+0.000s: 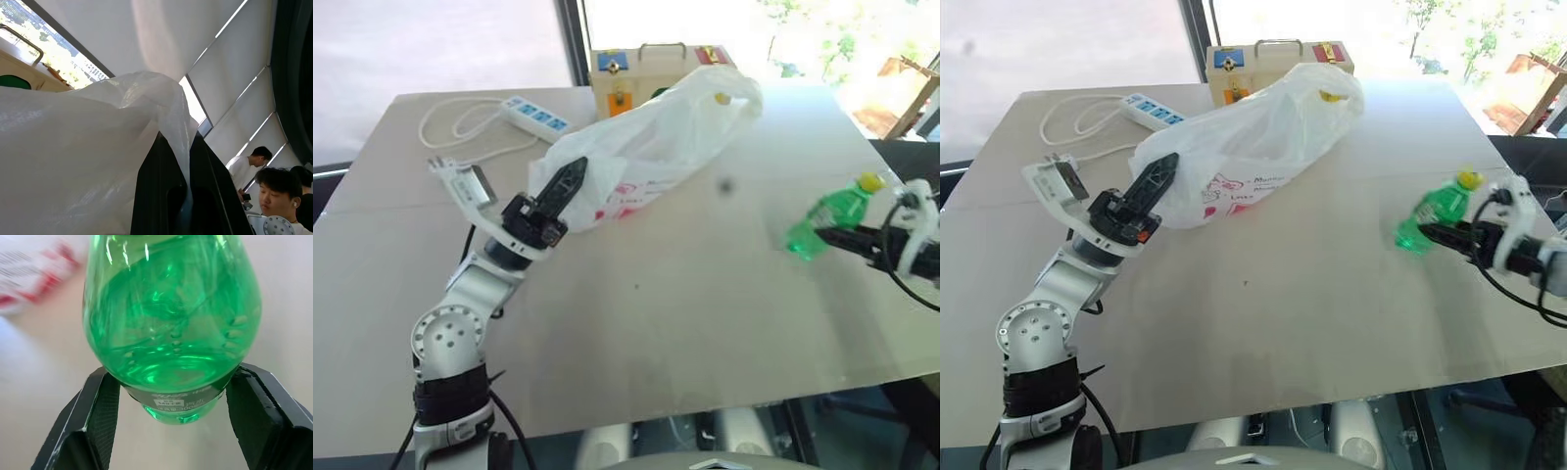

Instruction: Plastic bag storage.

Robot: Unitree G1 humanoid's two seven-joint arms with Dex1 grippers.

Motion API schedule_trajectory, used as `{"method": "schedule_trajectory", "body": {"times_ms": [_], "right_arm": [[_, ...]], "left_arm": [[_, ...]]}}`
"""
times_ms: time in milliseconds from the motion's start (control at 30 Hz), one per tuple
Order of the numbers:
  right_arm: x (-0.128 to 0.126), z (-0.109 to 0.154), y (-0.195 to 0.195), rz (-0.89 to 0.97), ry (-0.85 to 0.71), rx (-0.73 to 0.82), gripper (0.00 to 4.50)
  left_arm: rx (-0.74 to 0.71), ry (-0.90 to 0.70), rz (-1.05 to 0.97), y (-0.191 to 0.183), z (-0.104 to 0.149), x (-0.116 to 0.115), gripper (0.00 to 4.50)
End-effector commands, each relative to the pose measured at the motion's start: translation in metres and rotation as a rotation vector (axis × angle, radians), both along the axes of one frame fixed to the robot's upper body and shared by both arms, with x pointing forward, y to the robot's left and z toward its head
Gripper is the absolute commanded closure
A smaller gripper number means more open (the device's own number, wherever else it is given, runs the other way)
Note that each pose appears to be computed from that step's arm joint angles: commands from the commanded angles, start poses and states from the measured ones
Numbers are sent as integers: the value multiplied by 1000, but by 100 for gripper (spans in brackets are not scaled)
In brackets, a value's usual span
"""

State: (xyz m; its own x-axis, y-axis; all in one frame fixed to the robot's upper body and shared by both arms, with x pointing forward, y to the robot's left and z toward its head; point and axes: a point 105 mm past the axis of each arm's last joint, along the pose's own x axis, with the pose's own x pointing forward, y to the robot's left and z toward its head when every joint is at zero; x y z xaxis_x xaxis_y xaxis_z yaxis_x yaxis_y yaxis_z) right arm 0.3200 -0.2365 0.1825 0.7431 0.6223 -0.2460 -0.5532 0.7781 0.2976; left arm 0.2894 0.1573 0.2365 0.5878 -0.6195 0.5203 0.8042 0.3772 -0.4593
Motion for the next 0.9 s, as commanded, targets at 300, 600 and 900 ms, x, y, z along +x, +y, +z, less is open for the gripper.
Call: {"method": "schedule_trajectory", "body": {"times_ms": [300,600,900], "right_arm": [[17,44,66,175,-186,136,176],[30,85,164,354,-206,441,176],[64,64,258,293,-44,527,176]], "left_arm": [[6,-50,-1,-4,8,-10,450],[6,-52,-11,-10,8,-11,450],[2,-51,-44,-22,5,-15,450]]}}
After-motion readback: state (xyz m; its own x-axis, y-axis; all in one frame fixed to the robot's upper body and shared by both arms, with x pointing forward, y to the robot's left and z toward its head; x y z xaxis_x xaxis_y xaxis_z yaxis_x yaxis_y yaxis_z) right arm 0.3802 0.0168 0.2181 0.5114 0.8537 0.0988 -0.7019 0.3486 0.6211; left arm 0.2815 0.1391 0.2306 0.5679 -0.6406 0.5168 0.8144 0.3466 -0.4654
